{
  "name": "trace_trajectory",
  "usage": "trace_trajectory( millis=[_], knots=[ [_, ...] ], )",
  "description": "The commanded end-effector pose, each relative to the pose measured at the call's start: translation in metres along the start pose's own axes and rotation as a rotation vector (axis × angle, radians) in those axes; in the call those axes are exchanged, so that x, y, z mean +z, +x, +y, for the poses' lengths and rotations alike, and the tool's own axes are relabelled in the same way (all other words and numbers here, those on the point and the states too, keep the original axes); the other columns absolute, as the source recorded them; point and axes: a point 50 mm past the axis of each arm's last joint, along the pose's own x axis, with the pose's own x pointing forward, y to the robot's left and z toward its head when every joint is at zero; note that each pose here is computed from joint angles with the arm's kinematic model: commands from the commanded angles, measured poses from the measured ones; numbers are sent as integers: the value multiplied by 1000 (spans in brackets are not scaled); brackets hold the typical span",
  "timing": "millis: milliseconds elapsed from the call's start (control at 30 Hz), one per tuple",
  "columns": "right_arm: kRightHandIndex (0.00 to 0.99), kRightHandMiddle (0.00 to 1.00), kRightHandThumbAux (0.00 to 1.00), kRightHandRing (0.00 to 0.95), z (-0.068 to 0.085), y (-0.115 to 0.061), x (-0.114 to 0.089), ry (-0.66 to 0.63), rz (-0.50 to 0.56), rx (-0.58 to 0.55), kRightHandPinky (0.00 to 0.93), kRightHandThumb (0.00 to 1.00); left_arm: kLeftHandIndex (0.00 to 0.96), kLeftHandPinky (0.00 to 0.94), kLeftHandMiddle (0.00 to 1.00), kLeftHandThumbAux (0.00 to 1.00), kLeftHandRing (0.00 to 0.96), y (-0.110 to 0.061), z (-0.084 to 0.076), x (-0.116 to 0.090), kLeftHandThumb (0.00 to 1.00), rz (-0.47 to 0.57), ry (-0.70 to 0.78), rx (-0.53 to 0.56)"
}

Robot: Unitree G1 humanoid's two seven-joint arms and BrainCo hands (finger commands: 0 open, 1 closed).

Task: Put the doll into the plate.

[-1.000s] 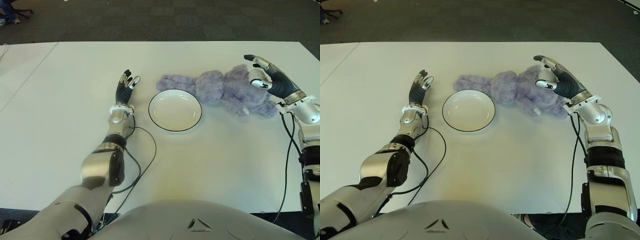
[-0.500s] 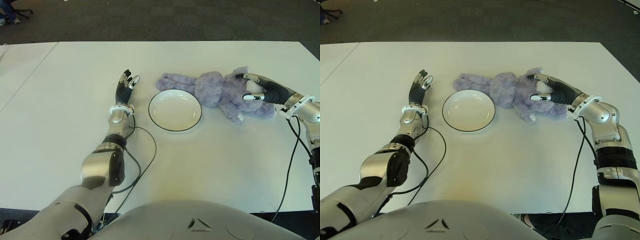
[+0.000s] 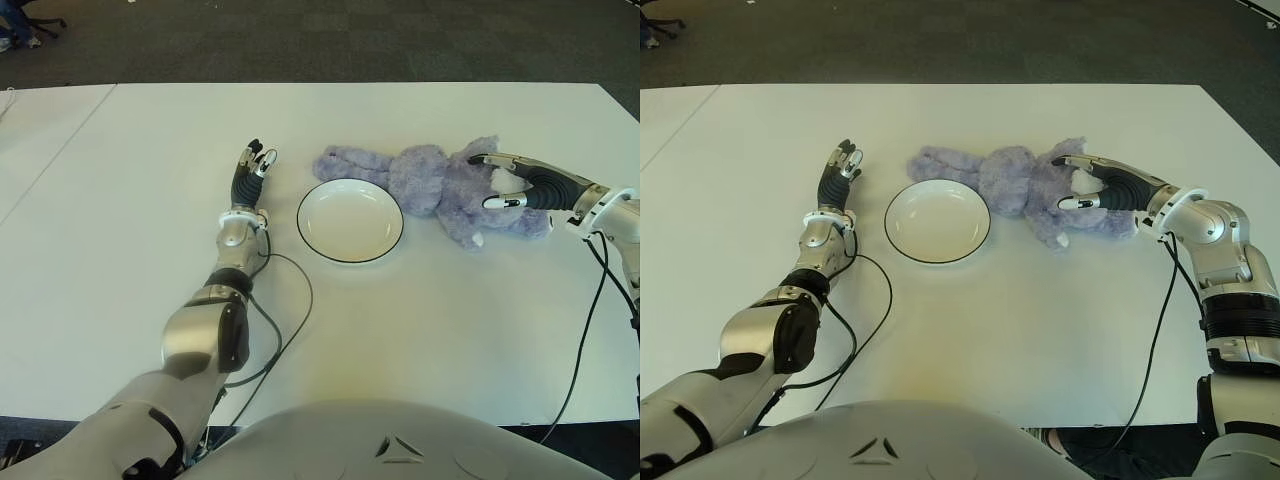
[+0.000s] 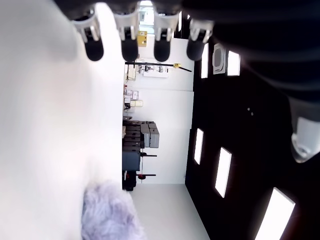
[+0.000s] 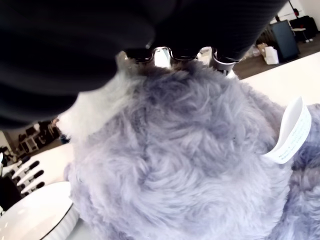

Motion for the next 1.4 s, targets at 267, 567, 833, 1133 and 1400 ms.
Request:
trace_trajectory(
  millis=[267,567,833,1133,1400],
  knots=[
    [0,0,288,0,49,-7,-26,-25,147,125,0,94,0,0,54,429,31,-72,17,-95,0,431,-16,68],
    [0,0,323,0,62,2,-66,-86,324,0,0,117,0,12,57,441,38,-73,18,-95,0,427,-10,76],
    [0,0,378,0,81,17,-80,-115,456,-84,0,143,0,13,53,432,37,-73,17,-94,0,423,24,67],
    [0,0,386,0,105,30,-75,-111,492,-147,0,229,0,0,55,424,34,-73,19,-95,0,430,42,61],
    [0,0,364,0,106,36,-71,-97,490,-187,0,242,0,0,49,411,29,-74,17,-95,0,426,45,61]
  ],
)
